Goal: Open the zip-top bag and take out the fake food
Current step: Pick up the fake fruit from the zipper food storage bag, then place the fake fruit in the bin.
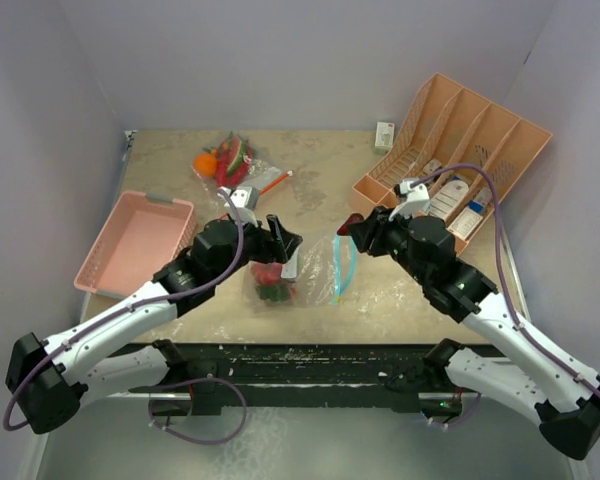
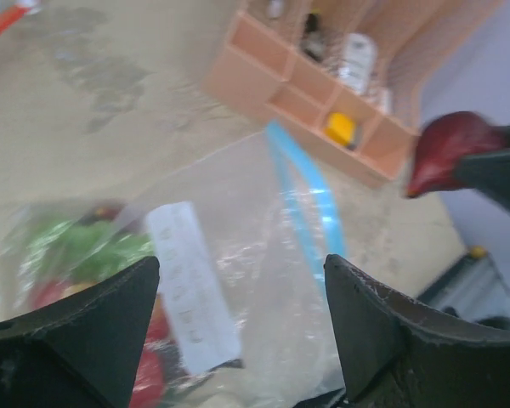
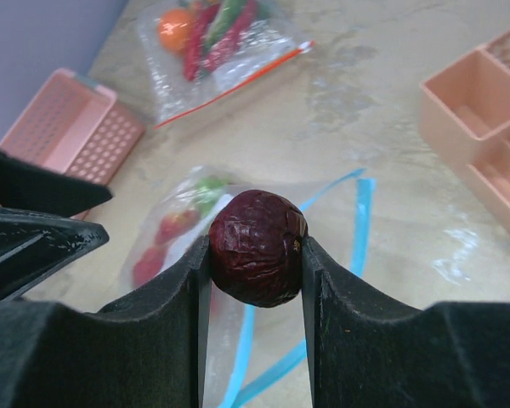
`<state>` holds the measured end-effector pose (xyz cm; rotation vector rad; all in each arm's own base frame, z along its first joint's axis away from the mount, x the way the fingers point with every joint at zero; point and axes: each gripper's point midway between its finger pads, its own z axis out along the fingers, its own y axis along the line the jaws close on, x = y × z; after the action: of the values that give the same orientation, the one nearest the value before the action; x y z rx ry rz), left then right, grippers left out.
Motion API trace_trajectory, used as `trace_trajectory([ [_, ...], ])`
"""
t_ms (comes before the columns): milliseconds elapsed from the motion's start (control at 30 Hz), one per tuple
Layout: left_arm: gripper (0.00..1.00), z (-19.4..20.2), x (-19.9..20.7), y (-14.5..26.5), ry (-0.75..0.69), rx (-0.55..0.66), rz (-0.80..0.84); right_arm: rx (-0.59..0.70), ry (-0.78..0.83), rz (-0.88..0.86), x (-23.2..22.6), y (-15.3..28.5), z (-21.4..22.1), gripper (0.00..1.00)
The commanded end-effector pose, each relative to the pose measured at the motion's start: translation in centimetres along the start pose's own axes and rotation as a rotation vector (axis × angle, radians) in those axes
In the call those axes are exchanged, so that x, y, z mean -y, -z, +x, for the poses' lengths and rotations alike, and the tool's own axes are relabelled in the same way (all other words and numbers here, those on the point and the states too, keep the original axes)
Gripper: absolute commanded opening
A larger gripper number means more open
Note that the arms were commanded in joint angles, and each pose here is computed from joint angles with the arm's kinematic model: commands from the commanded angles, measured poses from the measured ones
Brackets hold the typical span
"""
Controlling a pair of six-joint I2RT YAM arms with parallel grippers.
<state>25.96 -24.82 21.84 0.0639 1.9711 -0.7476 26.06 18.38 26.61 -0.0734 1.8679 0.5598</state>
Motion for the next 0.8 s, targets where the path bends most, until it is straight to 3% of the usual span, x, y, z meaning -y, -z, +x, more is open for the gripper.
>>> trace_trajectory([
  [0,0.84,-3.0,8.0,1.8,-0.077,0.106,0.436,0.030,-0.035,-0.247,-5.2,-0.1,-2.0,0.18],
  [267,0.87,-2.2,10.9,1.9,-0.125,0.079,0.607,-0.022,-0.046,-0.399,-8.1,-0.6,-1.0,0.18],
  [533,0.80,-1.5,12.4,2.1,-0.142,0.062,0.718,-0.019,-0.068,-0.457,-9.1,0.0,-1.3,0.18],
  [633,0.71,-1.5,12.2,2.1,-0.140,0.073,0.708,-0.023,-0.070,-0.483,-9.6,0.2,-1.4,0.18],
  [767,0.51,-1.8,11.8,2.3,-0.130,0.092,0.685,-0.026,-0.072,-0.492,-9.7,0.3,-1.4,0.18],
])
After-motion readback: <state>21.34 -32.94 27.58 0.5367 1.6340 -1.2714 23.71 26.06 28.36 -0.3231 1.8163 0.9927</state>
